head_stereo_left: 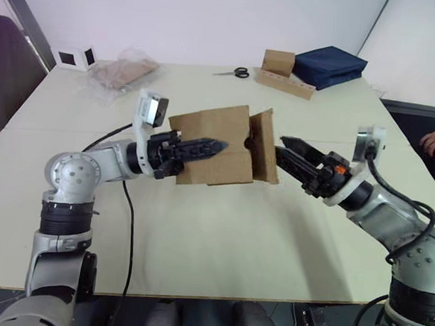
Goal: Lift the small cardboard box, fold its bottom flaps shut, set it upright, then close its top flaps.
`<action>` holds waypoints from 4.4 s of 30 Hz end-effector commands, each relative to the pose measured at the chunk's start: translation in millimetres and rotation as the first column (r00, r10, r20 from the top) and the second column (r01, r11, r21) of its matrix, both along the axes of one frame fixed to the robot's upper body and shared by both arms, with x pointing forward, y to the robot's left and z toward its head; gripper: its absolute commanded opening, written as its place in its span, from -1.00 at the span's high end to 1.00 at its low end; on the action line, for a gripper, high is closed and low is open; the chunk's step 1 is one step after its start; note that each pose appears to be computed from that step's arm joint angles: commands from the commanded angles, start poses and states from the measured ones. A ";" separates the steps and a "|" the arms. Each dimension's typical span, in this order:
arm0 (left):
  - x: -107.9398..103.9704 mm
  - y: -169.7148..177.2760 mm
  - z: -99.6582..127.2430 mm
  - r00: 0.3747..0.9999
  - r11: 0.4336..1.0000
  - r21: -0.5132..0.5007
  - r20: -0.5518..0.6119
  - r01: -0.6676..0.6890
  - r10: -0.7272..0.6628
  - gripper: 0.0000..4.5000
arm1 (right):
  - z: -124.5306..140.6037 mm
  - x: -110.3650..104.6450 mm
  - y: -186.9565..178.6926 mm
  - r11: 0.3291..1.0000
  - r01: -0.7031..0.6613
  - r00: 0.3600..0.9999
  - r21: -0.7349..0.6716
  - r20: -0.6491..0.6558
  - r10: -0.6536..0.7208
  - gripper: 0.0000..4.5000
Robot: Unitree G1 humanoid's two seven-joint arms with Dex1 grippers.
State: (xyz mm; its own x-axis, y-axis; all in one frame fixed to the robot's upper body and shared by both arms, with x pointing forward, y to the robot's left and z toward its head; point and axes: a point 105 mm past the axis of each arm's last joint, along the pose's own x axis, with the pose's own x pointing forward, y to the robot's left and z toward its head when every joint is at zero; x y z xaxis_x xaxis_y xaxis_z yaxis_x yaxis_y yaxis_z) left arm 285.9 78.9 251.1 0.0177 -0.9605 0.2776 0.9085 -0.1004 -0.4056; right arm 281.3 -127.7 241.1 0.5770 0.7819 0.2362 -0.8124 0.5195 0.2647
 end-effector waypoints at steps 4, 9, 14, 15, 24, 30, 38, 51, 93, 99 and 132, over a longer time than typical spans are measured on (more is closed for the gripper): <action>-2.6 -1.7 8.7 0.999 1.000 -0.021 0.037 0.010 -0.010 1.00 | 8.7 -14.7 14.8 0.997 -0.070 0.998 0.032 0.005 0.070 -0.69; -2.4 -1.0 9.7 0.999 1.000 -0.025 0.041 0.003 -0.002 1.00 | 5.8 -21.7 16.1 0.992 -0.110 0.993 0.060 -0.034 0.113 -0.69; -1.4 -0.8 9.8 0.999 1.000 -0.023 0.042 -0.005 0.006 1.00 | 7.2 -25.8 16.0 0.988 -0.136 0.989 0.074 -0.047 0.139 -0.69; -1.4 -0.8 9.8 0.999 1.000 -0.022 0.043 -0.006 0.007 1.00 | 7.3 -26.5 16.2 0.987 -0.141 0.988 0.077 -0.049 0.145 -0.69; -1.6 -1.4 10.8 0.999 1.000 -0.021 0.045 -0.009 0.010 1.00 | 7.1 -30.6 22.0 0.980 -0.171 0.982 0.105 -0.060 0.178 -0.69; 2.0 1.5 6.0 0.999 1.000 0.000 0.034 -0.030 0.030 1.00 | 14.1 -36.3 21.0 0.972 -0.194 0.978 0.132 -0.051 0.202 -0.69; 3.7 0.4 4.9 0.999 1.000 0.002 0.036 -0.029 0.029 1.00 | 14.6 -32.4 15.5 0.974 -0.168 0.982 0.151 -0.062 0.179 -0.69; 2.1 0.7 6.5 0.998 1.000 -0.006 0.051 -0.026 0.026 1.00 | 12.3 -27.2 17.1 0.978 -0.157 0.984 0.134 -0.065 0.167 0.56; 4.7 -19.5 4.9 0.996 0.998 -0.035 0.072 -0.043 0.046 1.00 | 23.9 -17.3 28.8 0.988 -0.073 0.997 0.137 -0.011 0.075 0.56; 6.6 -22.4 6.7 0.996 0.997 -0.054 0.067 -0.050 0.054 1.00 | 27.1 -18.3 35.3 0.985 -0.071 0.997 0.157 -0.014 0.074 0.56; 9.0 -14.5 15.5 0.995 0.988 -0.125 0.033 -0.092 0.097 1.00 | 44.7 -3.4 20.8 0.917 0.006 0.985 0.398 -0.158 0.063 0.56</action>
